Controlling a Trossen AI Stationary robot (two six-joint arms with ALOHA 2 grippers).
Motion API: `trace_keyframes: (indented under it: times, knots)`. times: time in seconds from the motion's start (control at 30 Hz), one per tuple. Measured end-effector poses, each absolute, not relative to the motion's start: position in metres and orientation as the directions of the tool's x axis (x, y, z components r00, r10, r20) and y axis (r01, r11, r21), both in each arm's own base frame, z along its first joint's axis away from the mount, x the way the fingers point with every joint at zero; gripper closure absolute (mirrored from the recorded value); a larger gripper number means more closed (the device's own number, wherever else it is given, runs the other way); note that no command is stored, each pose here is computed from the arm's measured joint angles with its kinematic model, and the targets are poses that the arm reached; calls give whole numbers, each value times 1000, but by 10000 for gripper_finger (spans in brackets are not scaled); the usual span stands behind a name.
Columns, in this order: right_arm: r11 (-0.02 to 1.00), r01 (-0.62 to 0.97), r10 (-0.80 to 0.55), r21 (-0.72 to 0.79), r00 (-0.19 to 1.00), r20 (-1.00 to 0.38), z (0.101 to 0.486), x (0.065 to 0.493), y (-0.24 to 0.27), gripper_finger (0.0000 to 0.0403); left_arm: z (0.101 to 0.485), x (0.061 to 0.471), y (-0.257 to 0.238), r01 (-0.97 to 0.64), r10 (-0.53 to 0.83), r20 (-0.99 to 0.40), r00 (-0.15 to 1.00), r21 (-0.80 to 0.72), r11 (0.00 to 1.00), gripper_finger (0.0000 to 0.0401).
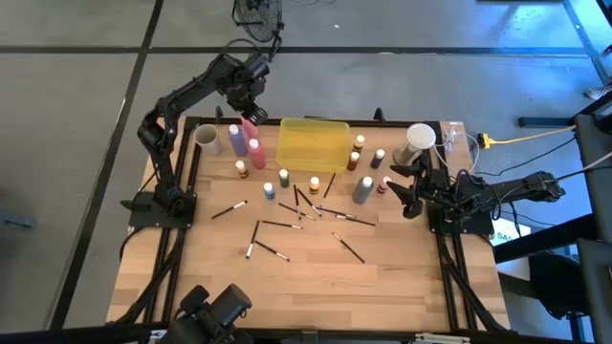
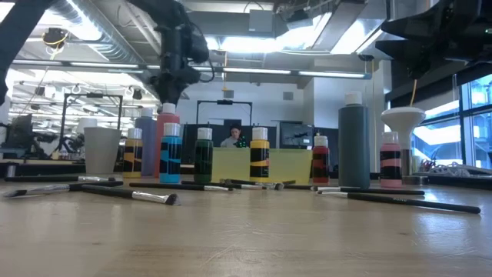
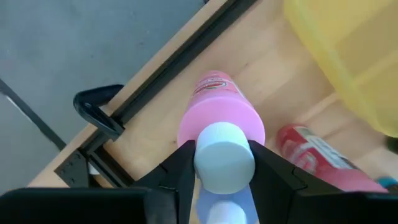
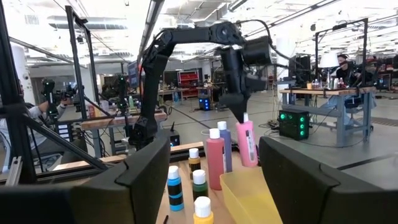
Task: Pick & Place Paint Supplies
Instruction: Put the large pink paint bottle into the yellow bin
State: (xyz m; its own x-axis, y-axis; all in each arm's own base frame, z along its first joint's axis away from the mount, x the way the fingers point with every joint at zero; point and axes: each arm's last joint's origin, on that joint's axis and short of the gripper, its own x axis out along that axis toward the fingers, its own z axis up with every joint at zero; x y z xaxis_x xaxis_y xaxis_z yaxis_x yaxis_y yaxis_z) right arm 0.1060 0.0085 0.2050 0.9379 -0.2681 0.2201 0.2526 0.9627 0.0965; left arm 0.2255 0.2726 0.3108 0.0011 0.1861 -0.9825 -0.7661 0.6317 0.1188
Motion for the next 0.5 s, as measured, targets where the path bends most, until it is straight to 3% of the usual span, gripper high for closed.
trace_keyframes:
  times: [0.33, 0.5]
  knots:
    - [962, 254, -269, 97, 938, 220, 205, 106, 8, 156, 375, 237, 255, -756, 333, -935, 124, 129, 642, 284]
    - [962, 255, -270, 97, 937, 220, 205, 106, 8, 156, 410, 242, 245, -744, 391, -882, 263, 73, 664, 284]
